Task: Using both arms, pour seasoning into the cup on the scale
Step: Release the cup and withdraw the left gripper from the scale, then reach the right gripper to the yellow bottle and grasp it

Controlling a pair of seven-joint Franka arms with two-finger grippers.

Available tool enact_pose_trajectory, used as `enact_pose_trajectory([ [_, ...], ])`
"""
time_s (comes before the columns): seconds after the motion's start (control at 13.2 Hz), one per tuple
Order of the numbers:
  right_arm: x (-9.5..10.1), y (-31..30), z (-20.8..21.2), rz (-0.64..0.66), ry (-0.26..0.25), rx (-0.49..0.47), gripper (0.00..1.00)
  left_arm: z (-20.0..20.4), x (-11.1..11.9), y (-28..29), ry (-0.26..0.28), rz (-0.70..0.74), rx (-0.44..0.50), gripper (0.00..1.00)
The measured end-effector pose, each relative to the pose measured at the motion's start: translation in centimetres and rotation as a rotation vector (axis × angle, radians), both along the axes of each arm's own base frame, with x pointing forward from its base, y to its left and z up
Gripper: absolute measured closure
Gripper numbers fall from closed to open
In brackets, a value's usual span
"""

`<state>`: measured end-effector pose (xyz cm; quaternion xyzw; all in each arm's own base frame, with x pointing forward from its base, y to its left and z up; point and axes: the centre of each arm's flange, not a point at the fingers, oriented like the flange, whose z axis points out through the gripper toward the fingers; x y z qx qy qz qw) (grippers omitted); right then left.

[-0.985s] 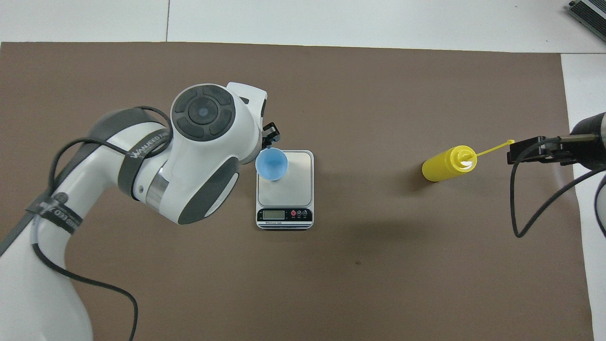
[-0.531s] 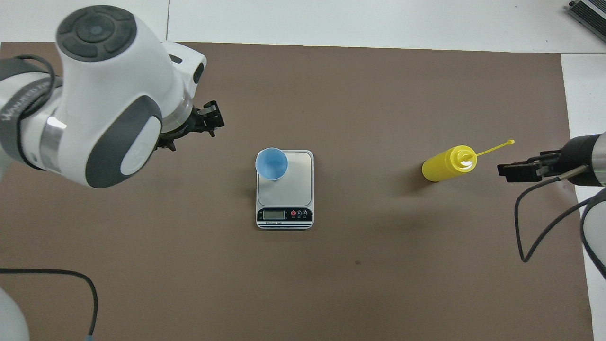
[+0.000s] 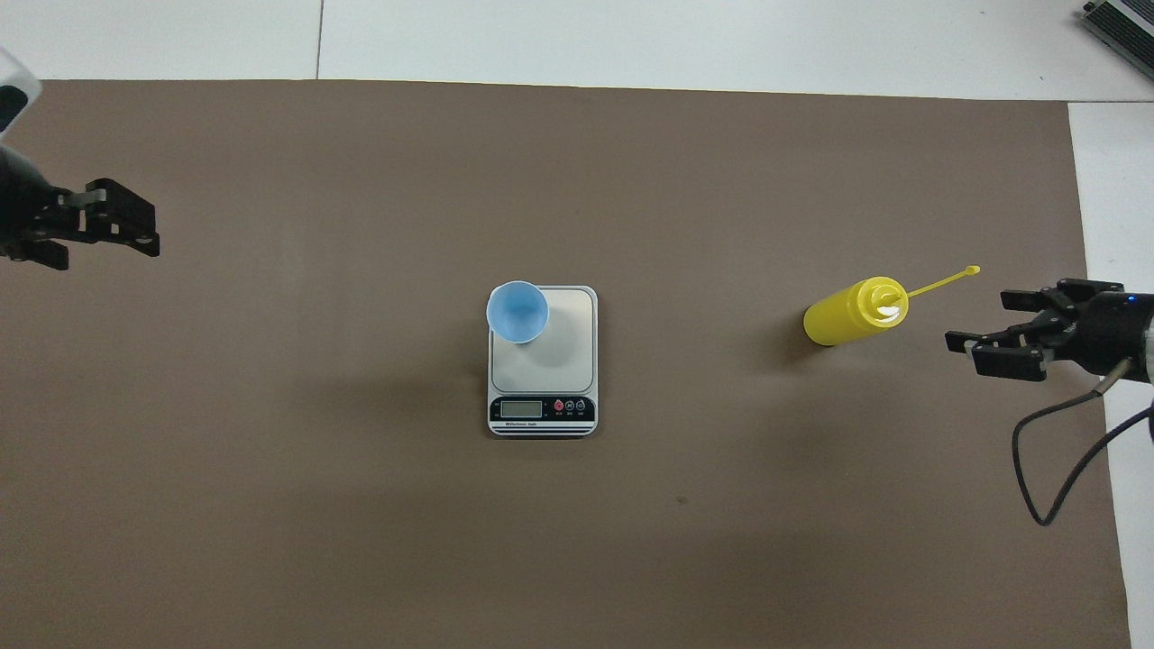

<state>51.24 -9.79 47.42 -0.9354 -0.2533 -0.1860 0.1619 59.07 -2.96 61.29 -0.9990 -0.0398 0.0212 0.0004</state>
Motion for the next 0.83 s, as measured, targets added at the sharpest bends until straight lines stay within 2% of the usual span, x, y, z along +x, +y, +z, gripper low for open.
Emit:
enact_pose_trajectory([
  [0.15,0.0,-1.2,-2.7,0.074,-0.059,0.062,0.0,-1.7,-0.8,1.6,0.034,-0.03,-0.007,0.14],
  [0.38,0.3,-3.0,-7.6,0.154,-0.135,0.147,0.0,-5.4,-2.3,2.0,0.04,-0.042,-0.023,0.12],
  [0.68,1.0,-2.9,-12.0,0.218,-0.238,0.216,0.0,-5.6,-3.6,3.2,0.032,-0.046,-0.035,0.1],
  [0.83,1.2,-2.5,-13.5,0.23,-0.264,0.236,0.0,-5.6,-3.9,4.2,0.032,-0.044,-0.039,0.1],
])
